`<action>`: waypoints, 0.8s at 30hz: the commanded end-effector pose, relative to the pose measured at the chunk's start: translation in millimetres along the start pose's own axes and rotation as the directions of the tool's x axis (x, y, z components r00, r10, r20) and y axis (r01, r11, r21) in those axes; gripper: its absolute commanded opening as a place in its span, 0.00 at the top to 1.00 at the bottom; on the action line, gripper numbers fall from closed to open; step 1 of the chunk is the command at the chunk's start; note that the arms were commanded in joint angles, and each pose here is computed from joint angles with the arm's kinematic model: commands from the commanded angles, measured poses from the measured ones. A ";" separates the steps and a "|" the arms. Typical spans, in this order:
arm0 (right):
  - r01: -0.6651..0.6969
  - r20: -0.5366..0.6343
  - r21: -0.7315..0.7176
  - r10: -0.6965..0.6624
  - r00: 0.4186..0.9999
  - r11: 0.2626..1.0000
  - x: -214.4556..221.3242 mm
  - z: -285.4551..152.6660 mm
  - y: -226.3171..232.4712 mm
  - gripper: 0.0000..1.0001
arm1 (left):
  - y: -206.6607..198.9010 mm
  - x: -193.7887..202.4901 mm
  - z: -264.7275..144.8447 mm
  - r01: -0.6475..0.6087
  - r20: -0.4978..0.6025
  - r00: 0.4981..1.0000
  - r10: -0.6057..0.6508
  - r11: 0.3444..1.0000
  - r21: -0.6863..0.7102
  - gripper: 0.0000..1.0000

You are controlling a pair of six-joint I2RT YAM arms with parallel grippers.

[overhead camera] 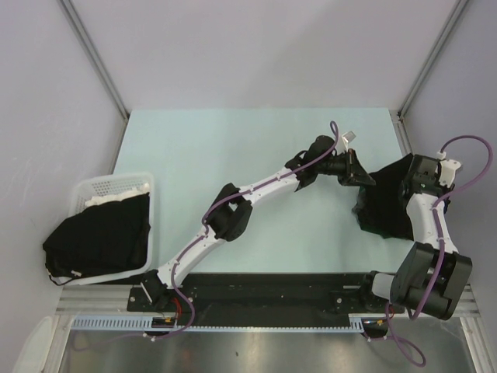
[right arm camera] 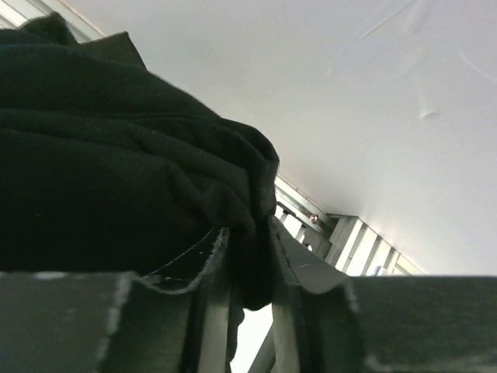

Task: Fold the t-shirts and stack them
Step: Put the neatly folded tshirt into the corner of the board with both arms

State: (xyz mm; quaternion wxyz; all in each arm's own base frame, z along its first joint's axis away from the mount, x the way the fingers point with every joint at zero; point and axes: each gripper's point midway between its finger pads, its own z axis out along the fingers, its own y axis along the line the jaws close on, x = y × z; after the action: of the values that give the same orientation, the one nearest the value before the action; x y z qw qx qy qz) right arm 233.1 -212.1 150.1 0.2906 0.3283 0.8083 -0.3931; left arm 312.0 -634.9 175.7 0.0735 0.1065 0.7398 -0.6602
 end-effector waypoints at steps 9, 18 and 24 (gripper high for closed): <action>-0.059 0.008 0.112 0.059 0.998 0.992 -7.5 7.0 -20.0 0.31 | -15.1 -24.0 -18.1 -0.074 0.044 0.996 0.072 0.997 0.037 0.76; -0.090 0.042 0.141 0.085 0.995 0.986 -31.4 -8.5 -31.6 0.27 | -23.1 -30.9 -26.0 -0.100 0.057 0.994 0.098 0.994 0.047 0.00; -0.118 0.055 0.081 0.114 0.992 0.990 -51.1 -15.9 -23.3 0.21 | -31.1 -37.3 -34.0 -0.138 0.073 0.988 0.134 0.989 0.050 0.00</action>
State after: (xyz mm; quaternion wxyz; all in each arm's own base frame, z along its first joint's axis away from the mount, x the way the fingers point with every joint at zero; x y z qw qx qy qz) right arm 231.5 -224.3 184.0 0.2923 0.3579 0.7781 -0.4255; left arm 342.7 -614.9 149.5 0.0917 0.0947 0.7500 -0.6481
